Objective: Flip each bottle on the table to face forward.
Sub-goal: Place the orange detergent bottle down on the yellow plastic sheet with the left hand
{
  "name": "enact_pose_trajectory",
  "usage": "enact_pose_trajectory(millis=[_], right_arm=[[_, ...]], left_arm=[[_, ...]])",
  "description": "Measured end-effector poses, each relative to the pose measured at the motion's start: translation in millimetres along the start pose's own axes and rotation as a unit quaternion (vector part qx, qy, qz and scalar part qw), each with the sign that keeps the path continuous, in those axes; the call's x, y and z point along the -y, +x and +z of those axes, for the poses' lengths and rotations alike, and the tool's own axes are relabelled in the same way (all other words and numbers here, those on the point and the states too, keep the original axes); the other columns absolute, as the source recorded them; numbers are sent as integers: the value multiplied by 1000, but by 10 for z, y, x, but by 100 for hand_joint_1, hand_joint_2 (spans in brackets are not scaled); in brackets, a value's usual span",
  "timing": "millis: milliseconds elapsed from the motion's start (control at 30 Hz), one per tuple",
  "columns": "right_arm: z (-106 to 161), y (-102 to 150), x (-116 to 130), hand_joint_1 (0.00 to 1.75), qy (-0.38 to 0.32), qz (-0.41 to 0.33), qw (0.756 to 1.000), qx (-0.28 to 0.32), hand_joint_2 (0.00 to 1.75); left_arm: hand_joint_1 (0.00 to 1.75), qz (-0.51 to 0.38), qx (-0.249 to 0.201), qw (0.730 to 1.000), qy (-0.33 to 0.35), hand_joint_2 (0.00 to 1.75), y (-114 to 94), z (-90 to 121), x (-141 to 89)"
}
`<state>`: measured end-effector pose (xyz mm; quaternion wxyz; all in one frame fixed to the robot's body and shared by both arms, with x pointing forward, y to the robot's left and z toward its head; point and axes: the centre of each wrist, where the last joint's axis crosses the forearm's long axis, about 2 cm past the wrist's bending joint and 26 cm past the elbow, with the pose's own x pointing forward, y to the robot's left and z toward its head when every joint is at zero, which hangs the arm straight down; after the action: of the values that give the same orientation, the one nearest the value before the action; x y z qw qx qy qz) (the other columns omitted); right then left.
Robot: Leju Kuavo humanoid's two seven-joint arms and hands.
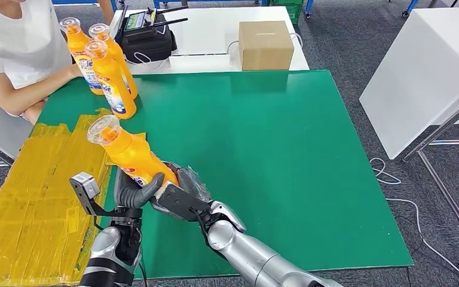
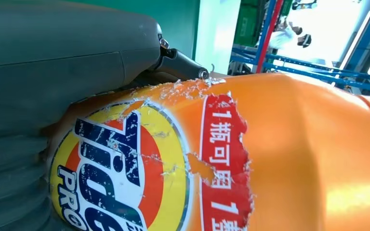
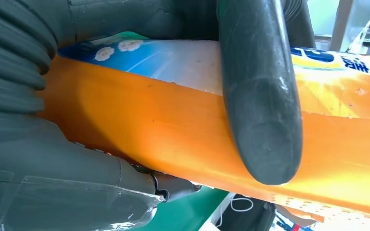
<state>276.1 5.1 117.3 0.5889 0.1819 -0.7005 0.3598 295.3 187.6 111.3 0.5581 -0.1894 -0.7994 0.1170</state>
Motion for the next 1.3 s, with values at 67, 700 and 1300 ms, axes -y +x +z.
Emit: enact_pose_trajectory(millis=[67,700,1300], right_arm=[[-3,3,-4,158,-4,1,1000,2,175],[319,-23,454,0,-154,9,985,74,0],[778,-21,1119,0,-320,-30,941,110,175]], left_arm=[[175,-1,2,1000,4,175,8,-2,5],[175,-322,108,936,98,175,307,-384,-55],[175,-805,64,588,53,175,71,-645,-224]])
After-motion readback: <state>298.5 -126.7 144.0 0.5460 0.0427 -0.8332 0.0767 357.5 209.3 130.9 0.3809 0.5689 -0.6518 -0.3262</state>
